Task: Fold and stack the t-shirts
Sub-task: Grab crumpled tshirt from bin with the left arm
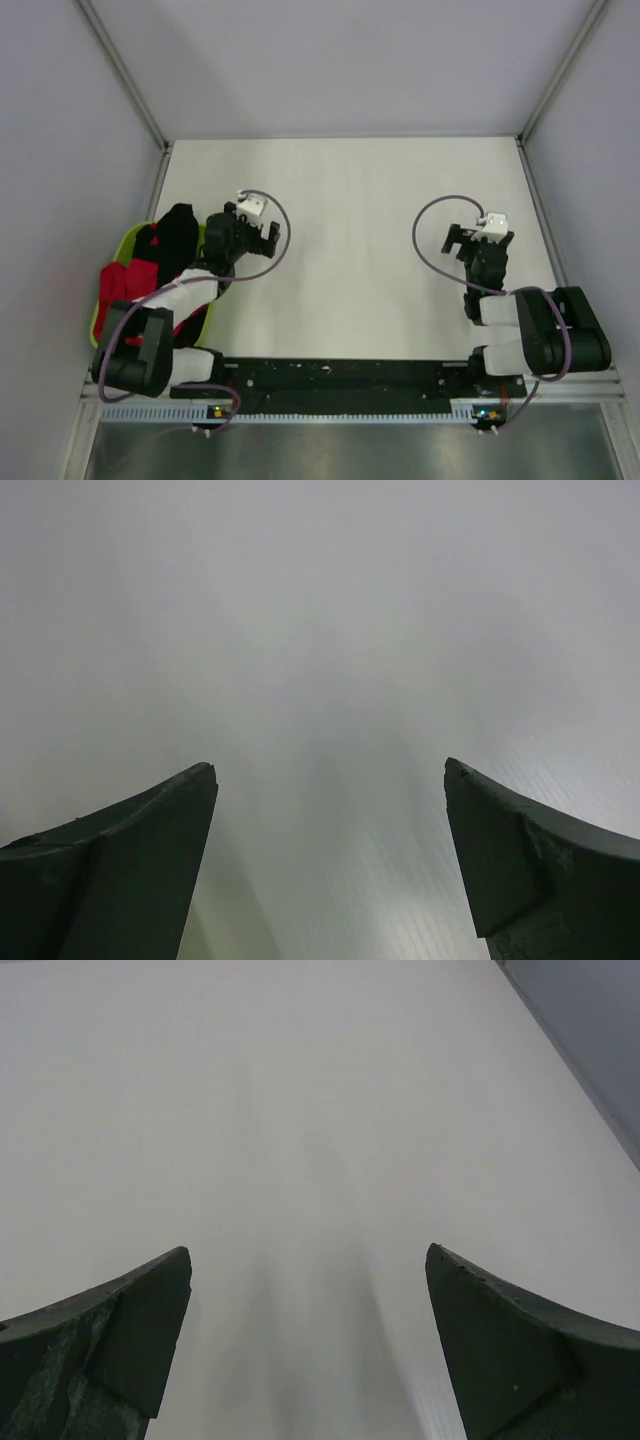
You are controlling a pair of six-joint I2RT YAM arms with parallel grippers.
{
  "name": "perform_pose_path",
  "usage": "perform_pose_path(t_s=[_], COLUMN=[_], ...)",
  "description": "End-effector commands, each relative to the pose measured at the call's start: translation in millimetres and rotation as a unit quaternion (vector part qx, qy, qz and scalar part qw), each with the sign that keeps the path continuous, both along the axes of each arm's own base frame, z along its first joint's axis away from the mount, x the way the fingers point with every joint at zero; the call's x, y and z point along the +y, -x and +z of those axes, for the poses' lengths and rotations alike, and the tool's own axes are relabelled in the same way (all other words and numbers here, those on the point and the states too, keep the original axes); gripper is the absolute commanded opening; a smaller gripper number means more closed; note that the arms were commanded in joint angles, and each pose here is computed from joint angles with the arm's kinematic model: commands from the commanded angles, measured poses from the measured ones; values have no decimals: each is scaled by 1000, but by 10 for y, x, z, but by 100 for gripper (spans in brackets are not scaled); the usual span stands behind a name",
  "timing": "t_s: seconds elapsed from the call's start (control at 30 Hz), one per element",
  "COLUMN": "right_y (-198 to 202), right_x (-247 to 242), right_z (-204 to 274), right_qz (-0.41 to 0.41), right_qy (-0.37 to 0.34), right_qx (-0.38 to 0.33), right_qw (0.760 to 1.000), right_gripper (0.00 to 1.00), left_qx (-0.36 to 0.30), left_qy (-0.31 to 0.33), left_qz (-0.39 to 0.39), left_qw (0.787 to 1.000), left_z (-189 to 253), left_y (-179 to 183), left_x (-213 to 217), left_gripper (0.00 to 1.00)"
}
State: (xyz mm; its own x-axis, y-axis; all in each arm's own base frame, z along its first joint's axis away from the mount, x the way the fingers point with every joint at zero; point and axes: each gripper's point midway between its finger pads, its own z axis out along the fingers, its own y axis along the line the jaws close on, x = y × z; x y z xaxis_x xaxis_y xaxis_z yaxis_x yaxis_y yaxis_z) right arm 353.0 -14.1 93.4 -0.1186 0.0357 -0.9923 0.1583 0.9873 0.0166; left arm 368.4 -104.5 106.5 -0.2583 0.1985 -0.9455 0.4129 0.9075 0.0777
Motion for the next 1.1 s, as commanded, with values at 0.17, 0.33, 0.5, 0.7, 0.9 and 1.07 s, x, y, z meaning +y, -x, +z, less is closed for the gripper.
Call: perform_pose_path(t_s=[0.17, 0.33, 0.5, 0.7, 0.9, 1.07], right_y=[-31, -43, 74, 230, 288, 322], right_x=[-52, 333, 801, 1354, 1570, 1538], right_z=[607, 1368, 1809, 1990, 1983, 2039], right_qz=[-24, 74, 154, 230, 261, 259], right_qy=[-4, -50, -54, -25, -19, -12], right_qx=[-38, -67, -58, -48, -49, -56], right_qw=[999, 994, 985, 972, 964, 964], right_gripper=[99, 99, 99, 99, 99, 99], left_qx=[117, 223, 350, 377, 425, 415], left_qy=[-219, -192, -172, -151, -109, -110], left_qz=[120, 258, 282, 322, 264, 281], left_qw=[961, 920, 876, 855, 859, 859], left_z=[1254, 1119, 379, 143, -223, -79], left_y=[-46, 313, 815, 1204, 1317, 1283], left_x=[1035, 2402, 2828, 3169, 2992, 3042], left_gripper=[98, 97, 95, 91, 67, 0])
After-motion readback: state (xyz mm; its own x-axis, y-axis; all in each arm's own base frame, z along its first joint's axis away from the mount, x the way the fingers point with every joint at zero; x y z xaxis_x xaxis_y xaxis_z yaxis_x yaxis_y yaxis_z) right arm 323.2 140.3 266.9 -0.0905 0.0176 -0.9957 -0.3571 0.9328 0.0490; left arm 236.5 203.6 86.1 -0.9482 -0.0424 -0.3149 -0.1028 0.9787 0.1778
